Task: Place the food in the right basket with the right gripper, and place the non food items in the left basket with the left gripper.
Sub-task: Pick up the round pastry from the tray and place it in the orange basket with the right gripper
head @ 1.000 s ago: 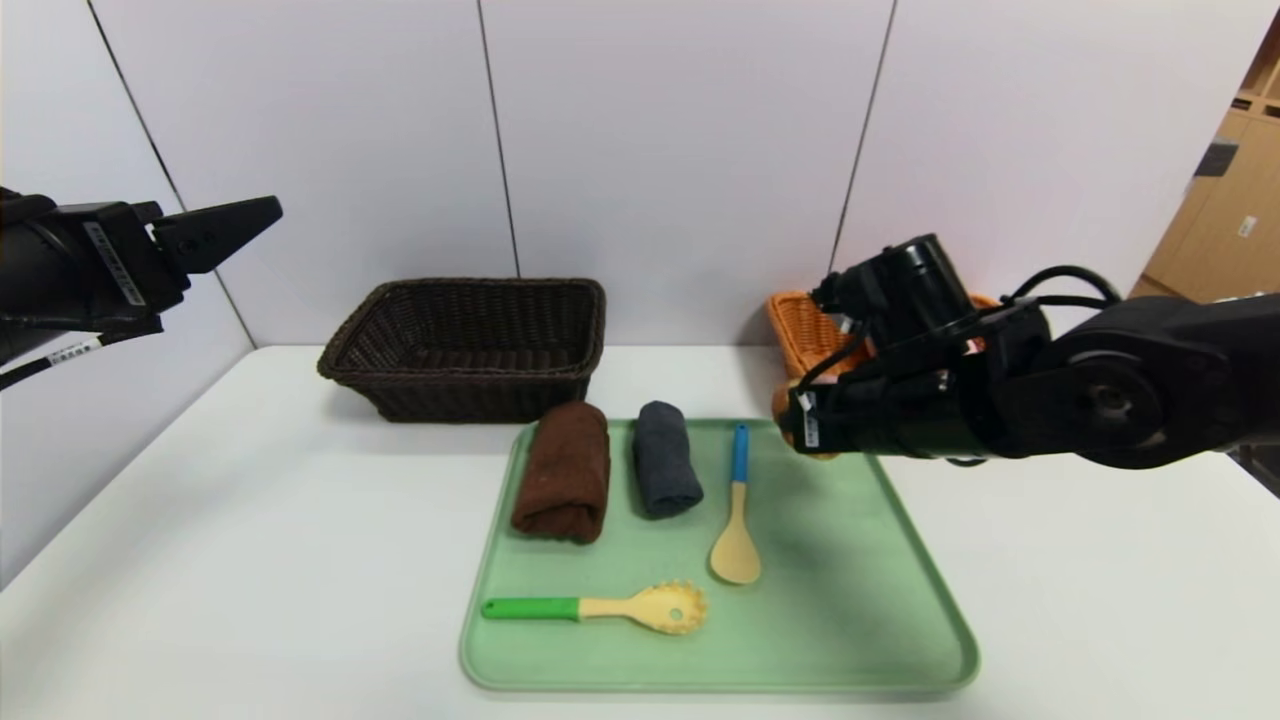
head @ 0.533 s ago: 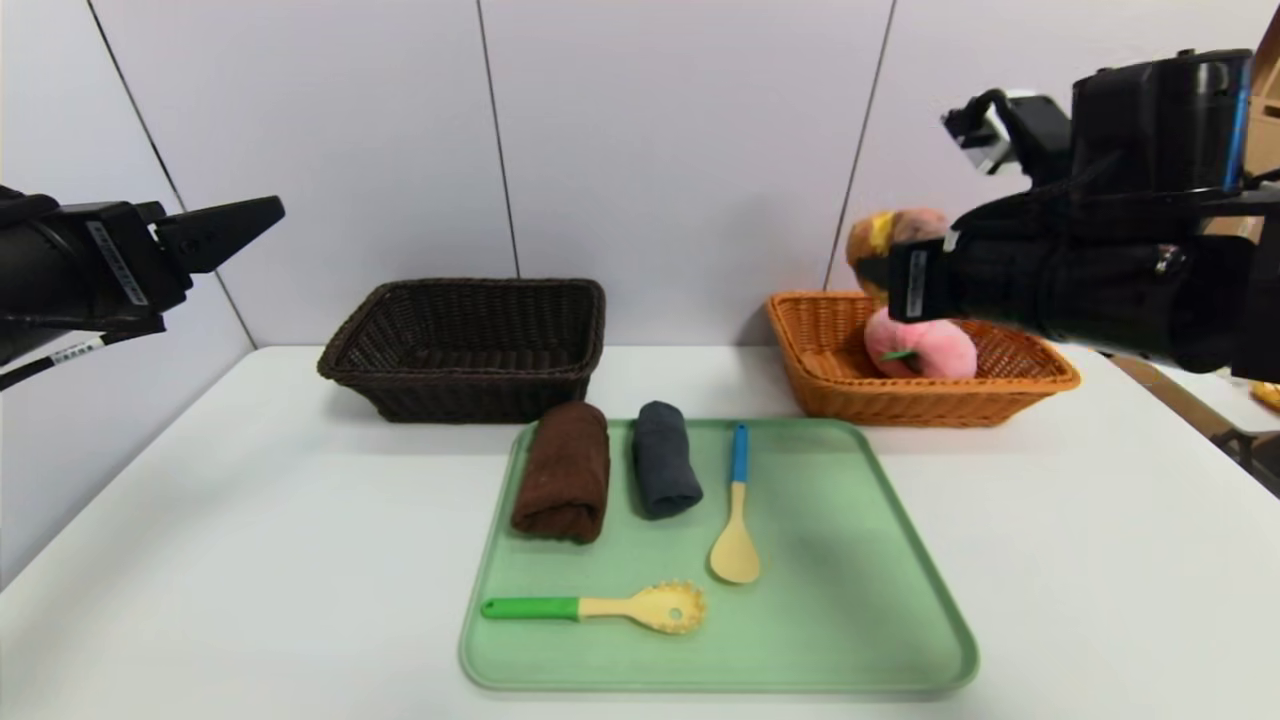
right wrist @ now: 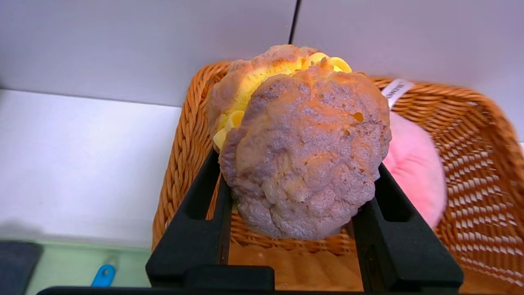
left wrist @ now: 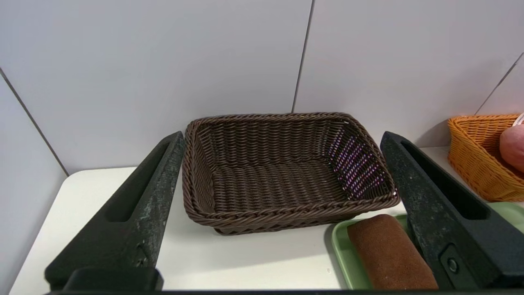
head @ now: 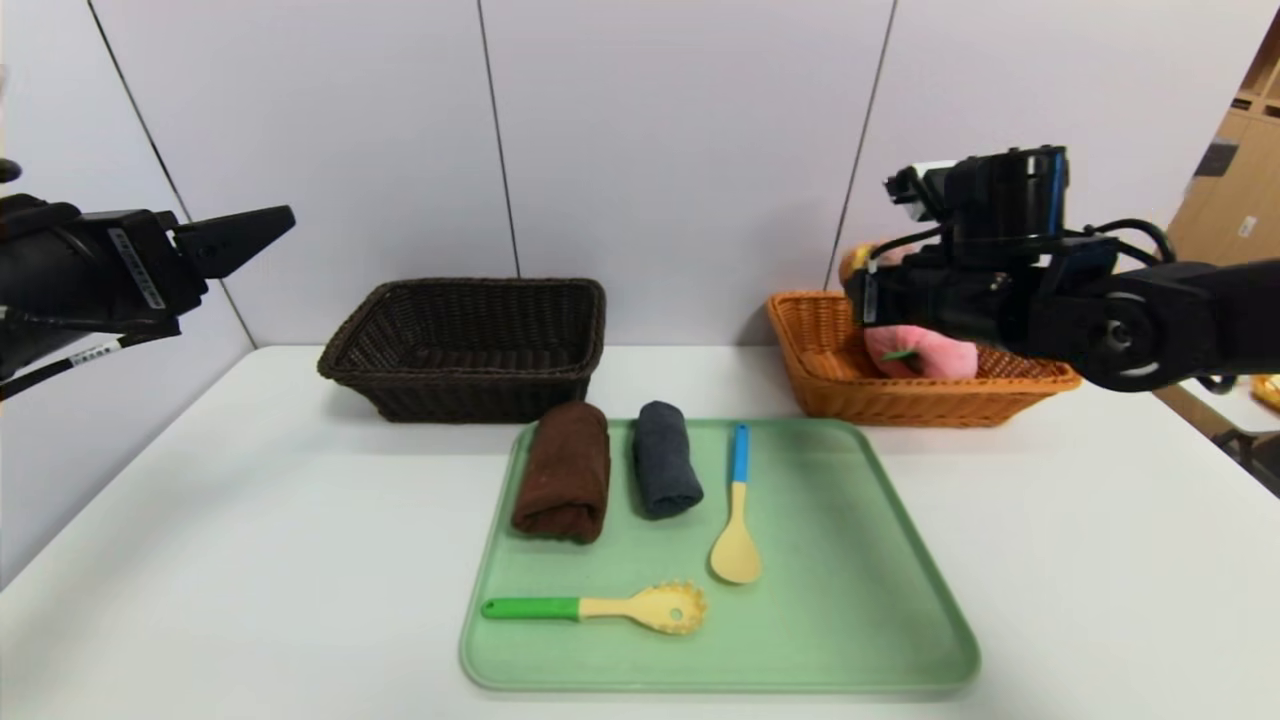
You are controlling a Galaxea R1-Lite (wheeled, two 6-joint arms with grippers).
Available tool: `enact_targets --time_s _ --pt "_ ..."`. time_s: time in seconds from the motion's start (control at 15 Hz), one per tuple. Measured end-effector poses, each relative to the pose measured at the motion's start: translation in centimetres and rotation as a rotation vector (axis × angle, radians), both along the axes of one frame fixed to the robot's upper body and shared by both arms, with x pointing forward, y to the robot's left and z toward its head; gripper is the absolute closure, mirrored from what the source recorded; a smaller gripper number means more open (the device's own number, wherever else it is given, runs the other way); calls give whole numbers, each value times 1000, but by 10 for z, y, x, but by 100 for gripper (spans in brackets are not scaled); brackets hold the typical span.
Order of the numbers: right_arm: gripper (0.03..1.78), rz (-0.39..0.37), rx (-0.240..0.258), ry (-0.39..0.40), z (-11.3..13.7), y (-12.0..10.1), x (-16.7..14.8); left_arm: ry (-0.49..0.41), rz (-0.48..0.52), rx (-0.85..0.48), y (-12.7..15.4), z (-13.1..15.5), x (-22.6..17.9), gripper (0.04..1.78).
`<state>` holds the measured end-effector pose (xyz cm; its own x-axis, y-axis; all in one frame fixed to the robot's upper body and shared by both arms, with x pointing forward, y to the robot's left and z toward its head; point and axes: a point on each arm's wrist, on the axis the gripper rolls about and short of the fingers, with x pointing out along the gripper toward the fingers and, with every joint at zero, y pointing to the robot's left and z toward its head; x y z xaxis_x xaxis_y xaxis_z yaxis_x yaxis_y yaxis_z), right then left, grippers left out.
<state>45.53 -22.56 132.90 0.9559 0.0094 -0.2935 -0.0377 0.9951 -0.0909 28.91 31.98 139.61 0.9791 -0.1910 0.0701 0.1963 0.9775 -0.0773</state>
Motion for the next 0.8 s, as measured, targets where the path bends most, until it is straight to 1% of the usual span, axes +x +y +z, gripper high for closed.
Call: enact_targets --time_s 0.13,0.27,0.33,0.47,0.6,0.73,0.8 --pt "100 -4 -9 35 -8 6 23 3 0 0 0 -1 1 13" --pt "100 -8 -14 58 -7 9 41 5 0 0 0 -1 1 13" --pt "100 -10 -21 82 -6 10 48 6 0 -1 0 -1 1 13" --pt "100 -6 -31 153 -1 9 54 7 0 -1 0 -1 1 13" --pt "100 7 -35 241 3 7 54 8 0 -1 0 -2 1 13" --pt "100 2 -46 336 3 4 51 10 0 -2 0 -2 1 13" --pt "100 -2 -48 364 1 3 50 13 0 -2 0 -3 1 13"
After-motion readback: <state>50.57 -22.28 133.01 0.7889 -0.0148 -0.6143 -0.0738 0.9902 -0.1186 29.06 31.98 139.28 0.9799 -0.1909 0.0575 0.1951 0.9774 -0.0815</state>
